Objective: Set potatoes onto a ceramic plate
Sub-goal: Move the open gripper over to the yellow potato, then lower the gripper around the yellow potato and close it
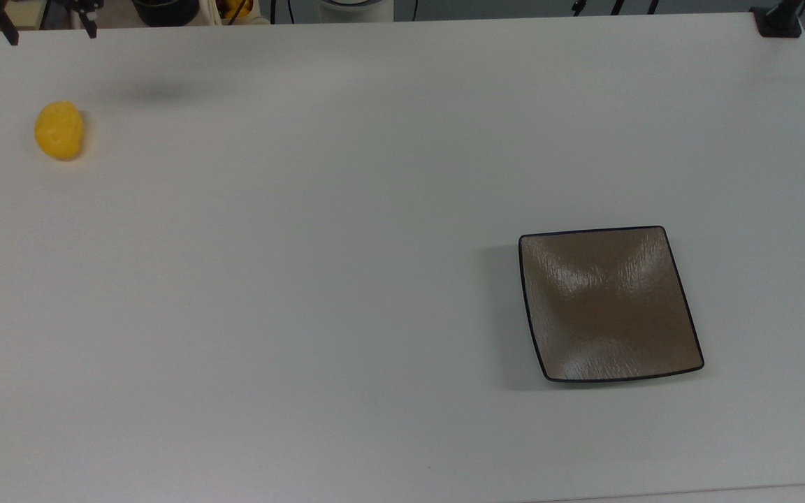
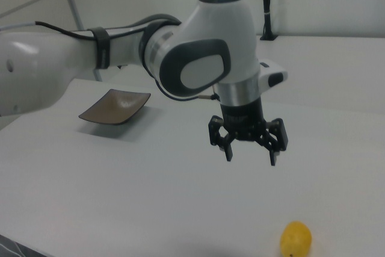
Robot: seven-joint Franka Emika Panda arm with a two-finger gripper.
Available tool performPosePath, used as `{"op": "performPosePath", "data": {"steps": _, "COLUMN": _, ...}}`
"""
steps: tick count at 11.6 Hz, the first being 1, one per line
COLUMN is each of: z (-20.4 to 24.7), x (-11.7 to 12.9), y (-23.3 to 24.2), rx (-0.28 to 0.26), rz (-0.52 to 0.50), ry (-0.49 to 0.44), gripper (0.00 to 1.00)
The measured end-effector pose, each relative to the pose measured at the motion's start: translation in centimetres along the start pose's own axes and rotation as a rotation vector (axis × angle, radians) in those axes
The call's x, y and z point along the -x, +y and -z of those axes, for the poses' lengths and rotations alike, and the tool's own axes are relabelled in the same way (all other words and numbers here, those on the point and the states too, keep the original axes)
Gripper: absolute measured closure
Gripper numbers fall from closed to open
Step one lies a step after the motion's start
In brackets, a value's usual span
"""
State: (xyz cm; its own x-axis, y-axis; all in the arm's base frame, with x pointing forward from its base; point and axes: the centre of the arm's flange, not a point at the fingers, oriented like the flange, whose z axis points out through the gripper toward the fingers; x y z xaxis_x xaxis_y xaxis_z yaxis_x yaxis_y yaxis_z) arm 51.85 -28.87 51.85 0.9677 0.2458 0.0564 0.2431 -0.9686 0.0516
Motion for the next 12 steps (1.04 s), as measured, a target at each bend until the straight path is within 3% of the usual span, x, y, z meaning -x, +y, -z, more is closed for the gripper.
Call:
{"op": "performPosePath", "data": {"steps": 3, "z": -3.8, "x": 0.1, "y": 1.1, "rx": -0.008, "rz": -0.006, "ry": -0.033, "gripper": 0.0}}
{"op": "performPosePath", "data": {"steps": 12, "z": -14.6, "x": 0.9, "y": 4.1, "rx": 0.07, "rz": 0.011, "ry": -0.073, "gripper": 0.0}}
